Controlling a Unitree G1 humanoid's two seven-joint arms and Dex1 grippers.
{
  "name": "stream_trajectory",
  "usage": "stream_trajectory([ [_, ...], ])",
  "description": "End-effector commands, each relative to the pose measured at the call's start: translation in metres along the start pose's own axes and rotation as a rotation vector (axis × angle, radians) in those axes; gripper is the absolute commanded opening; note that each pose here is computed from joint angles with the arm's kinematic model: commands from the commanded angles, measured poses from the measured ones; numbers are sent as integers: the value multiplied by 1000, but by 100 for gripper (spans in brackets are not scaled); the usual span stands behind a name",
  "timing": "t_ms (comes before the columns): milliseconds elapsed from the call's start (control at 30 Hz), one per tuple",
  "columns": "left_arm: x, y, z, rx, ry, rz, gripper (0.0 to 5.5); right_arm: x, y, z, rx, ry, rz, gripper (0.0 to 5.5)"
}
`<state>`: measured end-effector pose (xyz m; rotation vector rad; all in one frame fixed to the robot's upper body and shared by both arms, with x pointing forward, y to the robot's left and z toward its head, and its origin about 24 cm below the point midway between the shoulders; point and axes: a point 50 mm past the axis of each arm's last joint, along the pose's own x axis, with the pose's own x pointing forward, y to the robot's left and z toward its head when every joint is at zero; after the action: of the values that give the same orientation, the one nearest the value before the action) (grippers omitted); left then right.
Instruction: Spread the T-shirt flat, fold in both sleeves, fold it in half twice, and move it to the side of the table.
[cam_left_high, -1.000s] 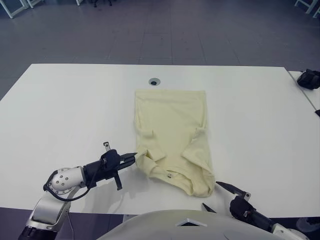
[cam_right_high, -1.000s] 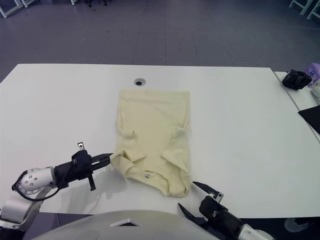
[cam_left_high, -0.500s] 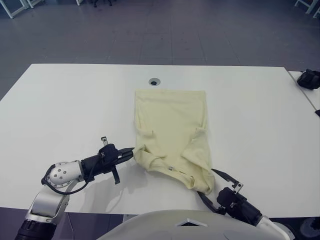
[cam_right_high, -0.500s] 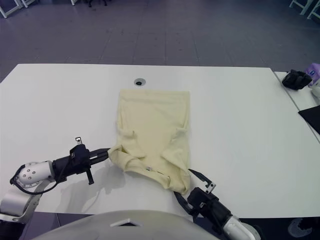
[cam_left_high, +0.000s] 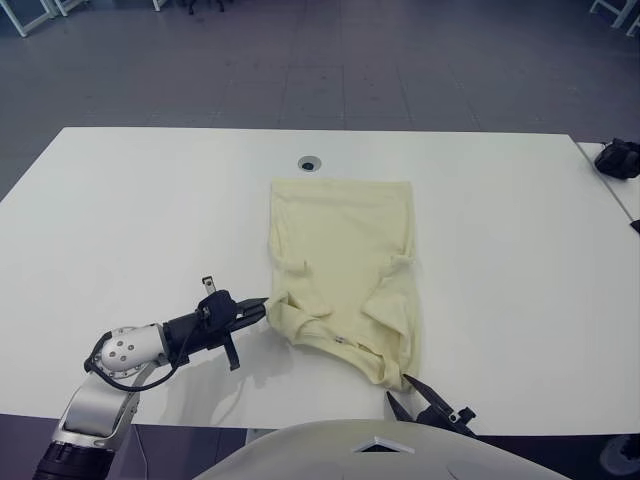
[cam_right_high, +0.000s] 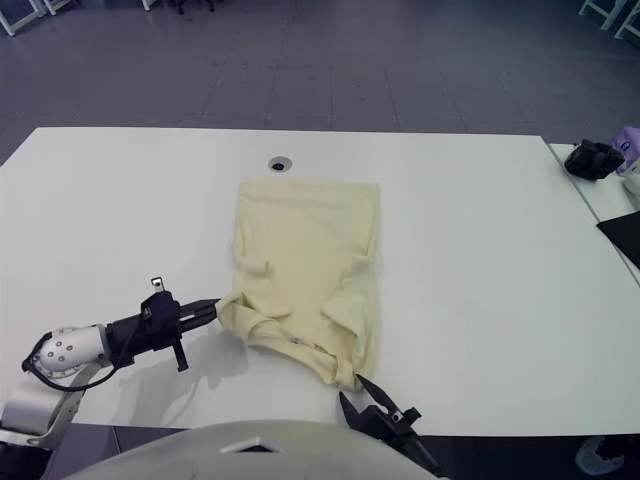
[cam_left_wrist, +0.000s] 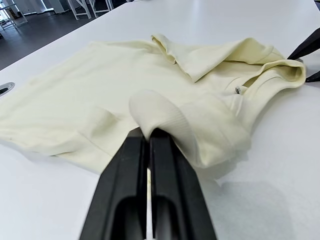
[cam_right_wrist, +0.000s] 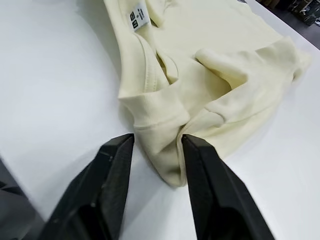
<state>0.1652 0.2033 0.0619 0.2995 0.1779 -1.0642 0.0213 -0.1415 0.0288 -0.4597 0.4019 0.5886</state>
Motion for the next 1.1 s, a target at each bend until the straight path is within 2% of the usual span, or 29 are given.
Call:
stream_trajectory([
  [33,-1,-1,0,10,5,5,0,-22,24,-41,-56,256,67,166],
  [300,0,-3,-1,3,2,10,0,-34,36,-39,-76,235,33,272],
  [367,1,-3,-1,2,2,12,0,-32,23,-44,-84,239,30,297],
  [900,0,-5,-1,-2,5,18,0,-33,8,-51,-57,278,23,14],
  [1100,1,-2,0,0,4,8,0,-37,9,-49,-45,275,3,3],
])
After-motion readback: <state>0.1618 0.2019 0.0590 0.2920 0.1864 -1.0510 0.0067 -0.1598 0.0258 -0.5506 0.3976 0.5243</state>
